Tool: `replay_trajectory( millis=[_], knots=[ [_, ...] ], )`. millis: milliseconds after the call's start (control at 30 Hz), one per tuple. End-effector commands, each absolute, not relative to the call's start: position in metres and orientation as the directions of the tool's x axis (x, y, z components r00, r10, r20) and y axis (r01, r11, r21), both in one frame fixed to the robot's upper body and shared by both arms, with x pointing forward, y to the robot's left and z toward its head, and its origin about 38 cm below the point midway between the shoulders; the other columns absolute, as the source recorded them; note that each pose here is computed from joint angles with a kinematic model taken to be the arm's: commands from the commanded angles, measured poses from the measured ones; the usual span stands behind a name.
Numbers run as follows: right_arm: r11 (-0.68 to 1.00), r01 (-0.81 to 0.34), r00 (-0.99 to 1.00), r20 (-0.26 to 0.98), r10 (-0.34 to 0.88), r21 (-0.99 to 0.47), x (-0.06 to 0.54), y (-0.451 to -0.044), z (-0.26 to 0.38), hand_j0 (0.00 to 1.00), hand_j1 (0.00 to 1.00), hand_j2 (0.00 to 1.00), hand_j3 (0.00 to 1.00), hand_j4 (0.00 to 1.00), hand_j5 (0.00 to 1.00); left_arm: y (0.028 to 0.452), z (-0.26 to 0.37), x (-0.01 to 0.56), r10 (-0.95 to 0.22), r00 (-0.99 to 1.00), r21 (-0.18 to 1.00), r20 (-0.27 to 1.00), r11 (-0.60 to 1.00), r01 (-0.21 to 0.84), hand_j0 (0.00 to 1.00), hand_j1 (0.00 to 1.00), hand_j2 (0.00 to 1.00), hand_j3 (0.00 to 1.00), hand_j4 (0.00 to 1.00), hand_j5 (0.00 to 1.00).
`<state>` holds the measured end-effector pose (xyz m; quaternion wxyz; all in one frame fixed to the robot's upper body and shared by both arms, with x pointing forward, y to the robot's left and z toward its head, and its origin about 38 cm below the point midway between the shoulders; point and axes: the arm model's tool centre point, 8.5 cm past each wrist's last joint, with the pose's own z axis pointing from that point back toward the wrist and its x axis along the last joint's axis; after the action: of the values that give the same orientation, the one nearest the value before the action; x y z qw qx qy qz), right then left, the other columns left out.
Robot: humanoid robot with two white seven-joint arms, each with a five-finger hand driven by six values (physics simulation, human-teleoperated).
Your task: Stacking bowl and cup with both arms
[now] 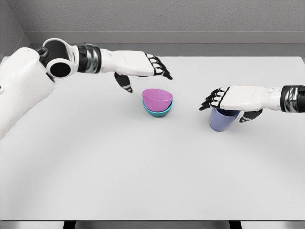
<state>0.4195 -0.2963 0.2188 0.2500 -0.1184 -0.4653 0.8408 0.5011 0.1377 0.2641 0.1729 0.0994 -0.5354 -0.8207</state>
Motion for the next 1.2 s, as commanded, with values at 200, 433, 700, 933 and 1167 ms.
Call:
replay_trajectory(
  millis=[200,433,700,933,1167],
  knots=[
    [-0.438,-0.315,-0.843,0.036,0.537,-0.842,0.42,-0.298,0.219,1.0,1.0,1.0,1.0,1.0,1.0,0.265,0.266,0.504,-0.591,-0.8,0.911,0.102,-0.268,0.315,1.0,1.0,1.0,1.0,1.0,1.0],
    [-0.449,-0.314,-0.844,0.03,0.536,-0.837,0.42,-0.298,0.217,0.82,0.82,0.82,0.82,0.82,0.82,0.28,0.245,0.497,-0.616,-0.778,0.89,0.121,-0.279,0.359,1.0,1.0,1.0,1.0,1.0,1.0],
    [-0.449,-0.314,-0.844,0.03,0.536,-0.837,0.42,-0.298,0.217,0.74,0.74,0.74,0.74,0.74,0.74,0.274,0.233,0.493,-0.604,-0.784,0.882,0.14,-0.284,0.376,1.0,1.0,1.0,1.0,1.0,1.0],
    [-0.446,-0.313,-0.846,0.032,0.532,-0.839,0.42,-0.295,0.216,0.63,0.63,0.63,0.63,0.63,0.63,0.275,0.233,0.493,-0.605,-0.784,0.882,0.141,-0.283,0.377,1.0,1.0,1.0,1.0,1.0,1.0],
    [-0.444,-0.311,-0.846,0.032,0.531,-0.841,0.421,-0.295,0.217,0.54,0.54,0.54,0.54,0.54,0.54,0.276,0.233,0.493,-0.607,-0.782,0.881,0.139,-0.284,0.378,1.0,1.0,1.0,1.0,1.0,1.0]
  ],
)
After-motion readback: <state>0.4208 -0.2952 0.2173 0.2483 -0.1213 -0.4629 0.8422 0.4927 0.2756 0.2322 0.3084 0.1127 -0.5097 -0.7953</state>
